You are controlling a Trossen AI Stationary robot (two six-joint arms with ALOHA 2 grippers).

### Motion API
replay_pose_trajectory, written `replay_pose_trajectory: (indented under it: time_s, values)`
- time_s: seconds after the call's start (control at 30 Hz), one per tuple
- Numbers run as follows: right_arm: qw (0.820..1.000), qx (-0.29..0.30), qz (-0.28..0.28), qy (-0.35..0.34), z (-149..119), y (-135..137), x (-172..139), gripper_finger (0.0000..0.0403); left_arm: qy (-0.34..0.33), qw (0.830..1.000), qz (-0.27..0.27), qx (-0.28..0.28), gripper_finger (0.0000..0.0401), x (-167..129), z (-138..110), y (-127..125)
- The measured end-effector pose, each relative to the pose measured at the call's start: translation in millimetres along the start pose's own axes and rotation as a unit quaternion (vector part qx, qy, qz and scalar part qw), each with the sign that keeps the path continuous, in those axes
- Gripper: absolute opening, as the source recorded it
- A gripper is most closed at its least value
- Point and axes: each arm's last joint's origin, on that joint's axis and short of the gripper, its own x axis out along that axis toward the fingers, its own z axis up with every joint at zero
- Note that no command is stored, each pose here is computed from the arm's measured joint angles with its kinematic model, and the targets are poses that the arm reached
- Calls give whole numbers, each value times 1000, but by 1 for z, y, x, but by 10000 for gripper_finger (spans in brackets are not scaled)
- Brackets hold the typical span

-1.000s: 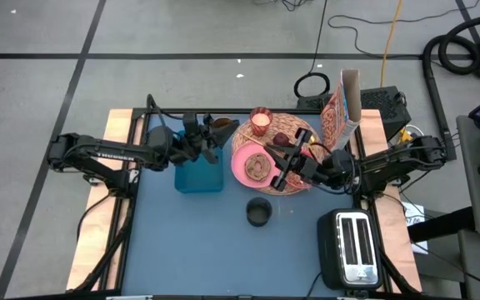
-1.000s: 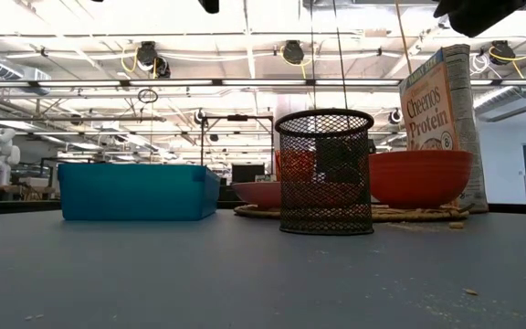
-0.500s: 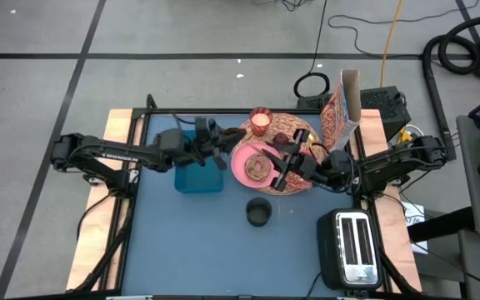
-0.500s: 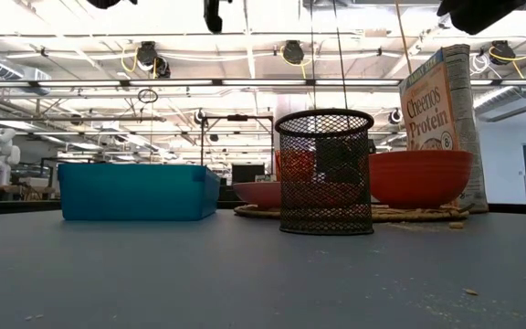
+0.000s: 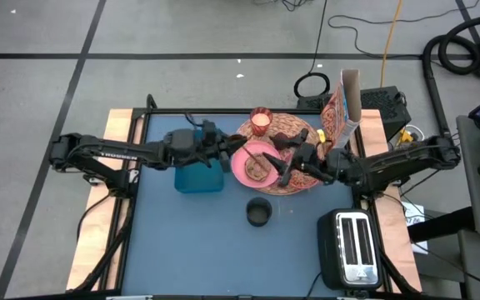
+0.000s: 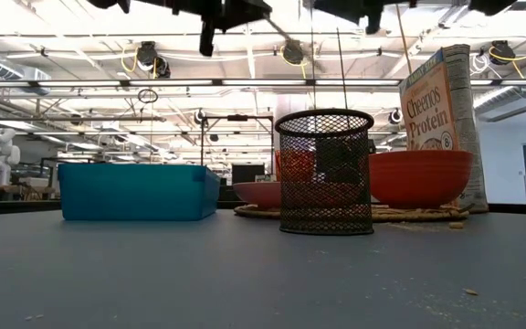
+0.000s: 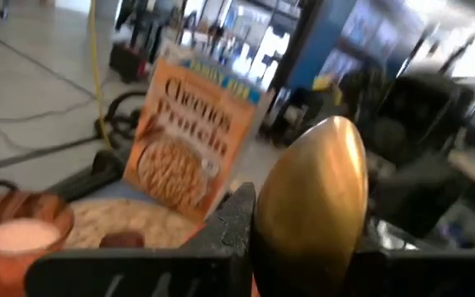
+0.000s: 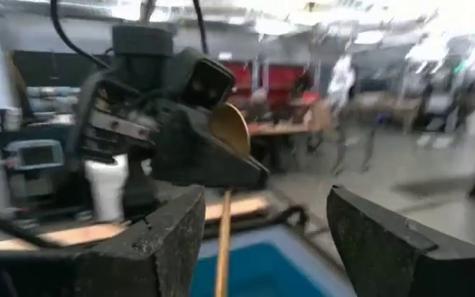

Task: Arrange a breakfast setting
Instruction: Put the gold spoon to the right side of the pink bowl on the brown placemat

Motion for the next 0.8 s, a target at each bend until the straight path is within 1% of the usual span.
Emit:
replay_pose_trajectory:
  time_s: [0.13,0.2,0.27,0.37,0.43,0.5,0.7,0.73,0.8]
  values:
    - [997,54,9,51,2,-10,-11,242,55,998,-1,33,36,-1,-9,3]
    - [994,81,22,68,4,-16,-14,240,84,995,-13,53,36,-1,-14,4]
    - [989,114,51,79,5,-21,-16,239,99,992,-32,71,36,-2,-16,3]
    - [976,163,105,96,4,-25,-13,239,104,988,-58,96,36,-2,-16,1]
    - [969,184,123,109,0,-27,-9,238,102,986,-66,110,36,-2,-16,1]
    - [966,190,123,125,-7,-28,-4,238,94,986,-72,117,36,-2,-14,0]
    - [964,181,104,163,-31,-28,12,238,92,985,-73,125,36,-2,-14,0]
    - [964,180,104,166,-35,-27,14,238,92,985,-73,125,36,-2,-14,0]
    - [961,182,122,170,-41,-26,19,238,92,985,-73,125,36,-2,-14,0]
